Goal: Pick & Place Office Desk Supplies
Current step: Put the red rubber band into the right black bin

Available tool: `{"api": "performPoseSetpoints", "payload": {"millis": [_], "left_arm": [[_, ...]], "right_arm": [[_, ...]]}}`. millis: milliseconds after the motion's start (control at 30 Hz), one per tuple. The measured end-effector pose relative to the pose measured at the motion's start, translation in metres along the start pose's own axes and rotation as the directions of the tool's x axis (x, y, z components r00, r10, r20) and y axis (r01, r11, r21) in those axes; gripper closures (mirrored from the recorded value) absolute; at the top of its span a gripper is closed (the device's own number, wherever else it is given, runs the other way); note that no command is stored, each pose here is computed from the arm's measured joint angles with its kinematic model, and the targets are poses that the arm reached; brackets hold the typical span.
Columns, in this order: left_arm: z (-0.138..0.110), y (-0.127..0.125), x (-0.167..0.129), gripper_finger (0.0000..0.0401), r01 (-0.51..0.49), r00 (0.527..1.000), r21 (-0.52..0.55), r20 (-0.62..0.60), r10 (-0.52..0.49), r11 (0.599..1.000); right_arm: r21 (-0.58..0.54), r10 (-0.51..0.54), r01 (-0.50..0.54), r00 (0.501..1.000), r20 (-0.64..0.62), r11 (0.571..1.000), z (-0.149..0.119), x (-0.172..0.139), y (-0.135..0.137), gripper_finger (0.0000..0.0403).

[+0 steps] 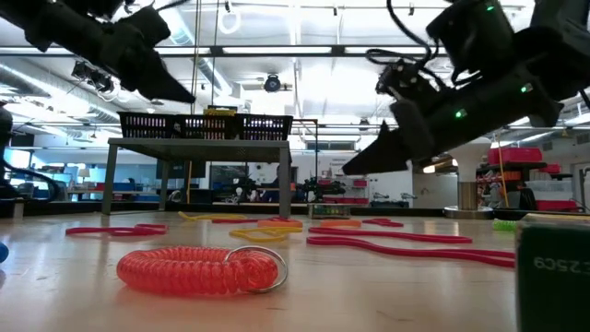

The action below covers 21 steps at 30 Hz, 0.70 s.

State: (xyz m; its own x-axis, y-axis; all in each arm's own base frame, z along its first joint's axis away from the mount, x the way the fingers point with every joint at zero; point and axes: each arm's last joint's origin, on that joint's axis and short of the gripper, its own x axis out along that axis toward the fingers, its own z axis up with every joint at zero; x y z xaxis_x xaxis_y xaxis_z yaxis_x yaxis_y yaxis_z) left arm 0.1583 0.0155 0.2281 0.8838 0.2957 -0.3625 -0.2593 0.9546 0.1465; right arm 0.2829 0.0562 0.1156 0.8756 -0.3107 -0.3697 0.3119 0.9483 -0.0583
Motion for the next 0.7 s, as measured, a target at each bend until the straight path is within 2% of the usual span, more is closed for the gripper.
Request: {"api": "performPoseSetpoints", "payload": {"millis": [67, 233, 433, 700], "left_arm": [[-0.002, -0.012, 0.005, 0.0392, 0.023, 1.0, 0.013, 0.011, -0.023, 1.0], [-0.013, -0.041, 0.02, 0.0378, 0.041, 0.997, 0.03, -0.065, -0.039, 0.999], [-0.031, -0.076, 0.031, 0.0324, 0.145, 0.97, 0.052, -0.204, -0.132, 0.988], [-0.03, -0.117, 0.037, 0.0257, 0.231, 0.931, 0.039, -0.3, -0.21, 0.972]], "right_arm": [[-0.003, 0.011, -0.011, 1.0, 0.005, 1.0, 0.001, -0.003, 0.002, 0.04], [-0.028, 0.037, -0.037, 0.999, 0.011, 0.999, 0.001, -0.007, 0.009, 0.04], [-0.037, 0.055, -0.054, 0.998, 0.008, 0.998, 0.0, -0.01, 0.013, 0.04], [-0.038, 0.055, -0.055, 0.998, 0.008, 0.998, 0.0, -0.01, 0.013, 0.0375]]}}
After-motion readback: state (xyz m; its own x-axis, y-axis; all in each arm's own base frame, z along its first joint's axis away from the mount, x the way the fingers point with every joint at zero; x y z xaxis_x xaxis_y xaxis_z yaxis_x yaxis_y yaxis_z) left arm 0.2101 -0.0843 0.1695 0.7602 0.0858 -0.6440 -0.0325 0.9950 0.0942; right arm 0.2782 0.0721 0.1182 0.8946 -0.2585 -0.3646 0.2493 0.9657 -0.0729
